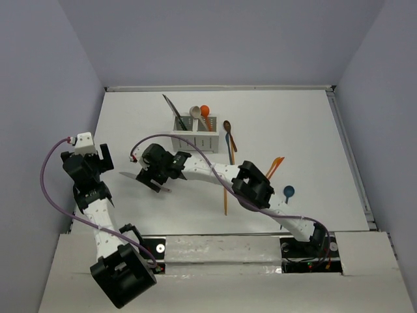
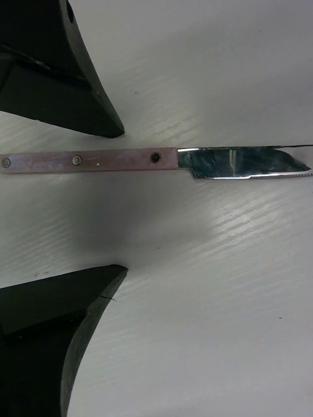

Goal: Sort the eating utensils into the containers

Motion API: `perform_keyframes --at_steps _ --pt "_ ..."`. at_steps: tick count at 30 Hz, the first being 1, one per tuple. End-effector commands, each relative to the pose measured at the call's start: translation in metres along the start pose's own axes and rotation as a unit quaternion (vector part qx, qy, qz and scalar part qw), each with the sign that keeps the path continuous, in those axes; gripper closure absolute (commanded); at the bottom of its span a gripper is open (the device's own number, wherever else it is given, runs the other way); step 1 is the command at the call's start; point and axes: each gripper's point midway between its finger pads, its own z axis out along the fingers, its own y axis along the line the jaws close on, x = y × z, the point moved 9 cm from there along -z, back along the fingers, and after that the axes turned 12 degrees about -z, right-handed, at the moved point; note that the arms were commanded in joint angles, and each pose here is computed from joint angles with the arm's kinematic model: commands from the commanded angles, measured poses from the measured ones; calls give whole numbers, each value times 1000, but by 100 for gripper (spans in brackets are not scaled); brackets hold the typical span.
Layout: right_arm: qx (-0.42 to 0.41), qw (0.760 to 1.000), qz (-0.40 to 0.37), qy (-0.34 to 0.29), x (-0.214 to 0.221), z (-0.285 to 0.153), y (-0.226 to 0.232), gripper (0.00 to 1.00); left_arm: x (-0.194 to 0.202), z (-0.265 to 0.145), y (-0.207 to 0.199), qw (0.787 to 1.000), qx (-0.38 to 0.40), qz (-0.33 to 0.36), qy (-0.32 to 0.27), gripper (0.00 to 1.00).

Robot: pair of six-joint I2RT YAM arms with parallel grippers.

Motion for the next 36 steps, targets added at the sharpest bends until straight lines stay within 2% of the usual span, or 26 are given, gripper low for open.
perform_keyframes --at_steps 1,3,6,7,10,11,13,18,21,23,24,25,29,32,36 --pt "26 997 -36 58 12 12 17 18 -5 1 -2 1000 15 2 -21 1" --pt "26 997 -37 55 8 13 16 21 -6 0 -2 1000 18 4 -24 1" --pt "12 997 -49 64 15 22 23 36 -9 1 -3 999 19 2 -33 1" --pt "8 996 -54 73 20 27 24 51 -10 2 -3 999 19 0 -34 1" --pt "9 993 -65 94 31 34 24 73 -10 3 -2 999 17 -1 -34 1" --pt "11 992 -72 102 35 36 24 85 -9 3 -2 999 16 0 -32 1" --pt "16 990 -78 115 43 40 23 100 -5 4 -1 999 12 2 -30 1" --pt "26 993 -72 88 27 36 20 100 -8 2 -3 999 24 3 -36 1" --pt "44 997 -51 26 -2 24 16 100 -8 4 -3 999 24 0 -33 1" --pt "55 996 -32 -63 -41 2 5 100 -9 6 -3 999 25 -3 -29 1" --pt "56 995 -27 -80 -46 -3 5 100 -8 9 -2 999 25 -8 -19 2" --pt "78 988 -15 -133 -67 -21 -15 100 -15 11 -2 999 26 -11 -21 2" --pt "95 971 25 -219 -97 -49 -48 100 -22 21 -3 999 42 -23 9 4" --pt "139 956 29 -258 -107 -68 -77 100 -65 23 -7 997 65 -25 -14 5" --pt "177 941 31 -286 -117 -94 -100 100 -71 22 -13 995 101 -24 12 6"
